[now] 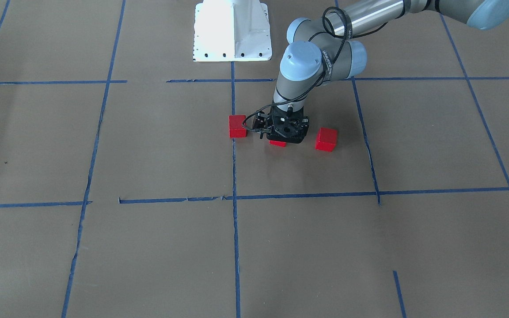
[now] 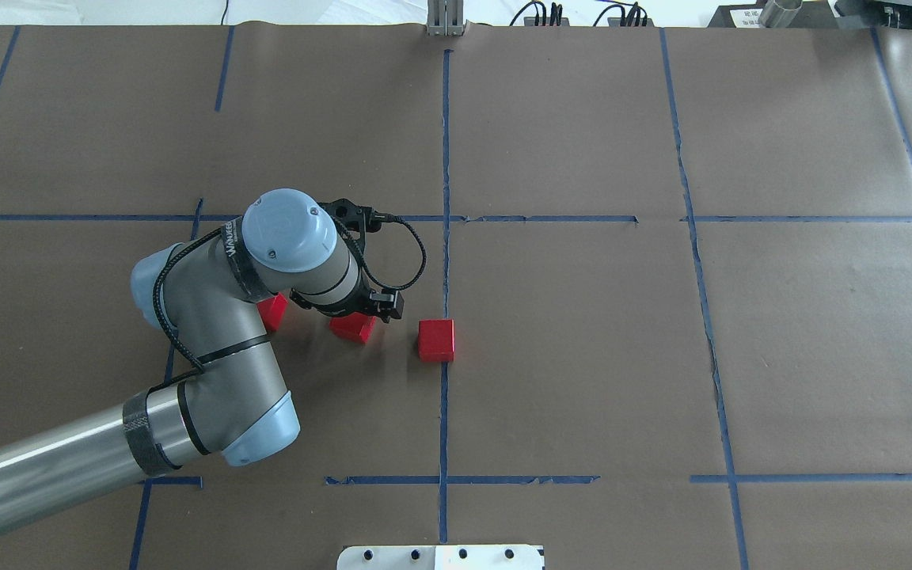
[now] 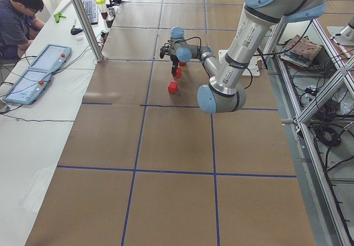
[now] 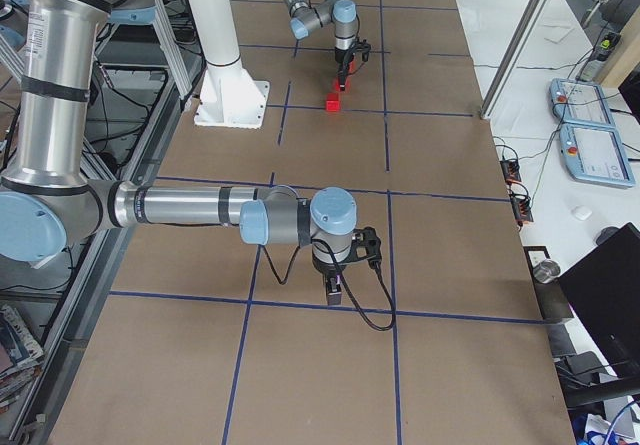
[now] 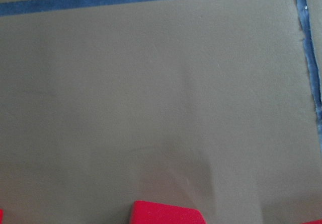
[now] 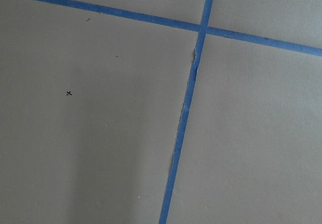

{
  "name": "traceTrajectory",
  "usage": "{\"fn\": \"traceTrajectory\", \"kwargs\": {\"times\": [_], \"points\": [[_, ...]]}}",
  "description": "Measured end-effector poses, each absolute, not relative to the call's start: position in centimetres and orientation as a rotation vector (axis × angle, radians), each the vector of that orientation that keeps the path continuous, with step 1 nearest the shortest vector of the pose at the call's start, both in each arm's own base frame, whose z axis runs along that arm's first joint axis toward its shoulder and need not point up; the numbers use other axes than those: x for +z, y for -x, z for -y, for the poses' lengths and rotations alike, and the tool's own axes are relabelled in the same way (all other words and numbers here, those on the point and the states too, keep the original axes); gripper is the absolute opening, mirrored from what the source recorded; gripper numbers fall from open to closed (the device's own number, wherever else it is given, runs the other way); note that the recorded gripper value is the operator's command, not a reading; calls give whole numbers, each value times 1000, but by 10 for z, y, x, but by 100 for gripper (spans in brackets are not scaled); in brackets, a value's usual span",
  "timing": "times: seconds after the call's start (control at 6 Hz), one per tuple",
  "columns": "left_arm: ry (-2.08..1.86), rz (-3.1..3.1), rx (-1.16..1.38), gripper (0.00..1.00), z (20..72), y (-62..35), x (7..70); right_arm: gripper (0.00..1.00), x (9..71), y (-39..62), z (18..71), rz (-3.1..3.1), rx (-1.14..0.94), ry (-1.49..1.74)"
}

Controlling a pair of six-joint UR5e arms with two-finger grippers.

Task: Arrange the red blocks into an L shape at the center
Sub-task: 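Grasp that red cube with the left gripper and lift it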

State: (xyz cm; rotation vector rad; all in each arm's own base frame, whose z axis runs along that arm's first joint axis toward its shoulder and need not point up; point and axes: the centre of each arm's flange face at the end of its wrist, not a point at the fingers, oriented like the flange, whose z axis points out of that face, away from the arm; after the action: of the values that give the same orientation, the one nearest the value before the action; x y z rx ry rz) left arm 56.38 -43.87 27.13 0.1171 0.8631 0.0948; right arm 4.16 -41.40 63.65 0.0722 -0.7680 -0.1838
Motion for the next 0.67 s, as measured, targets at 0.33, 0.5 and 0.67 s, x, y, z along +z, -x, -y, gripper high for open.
{"fn": "traceTrajectory", "kwargs": {"times": [0.33,0.5,0.67], "points": [[-111,-855,93,28,439,-566,275,100,637,-42,414,769,-183,-71],[-110,-854,87,27,442,-566,270,100,637,-42,414,769,-183,-71],[-103,-859,45,26,451,-566,256,100,637,-42,414,769,-183,-71]]}}
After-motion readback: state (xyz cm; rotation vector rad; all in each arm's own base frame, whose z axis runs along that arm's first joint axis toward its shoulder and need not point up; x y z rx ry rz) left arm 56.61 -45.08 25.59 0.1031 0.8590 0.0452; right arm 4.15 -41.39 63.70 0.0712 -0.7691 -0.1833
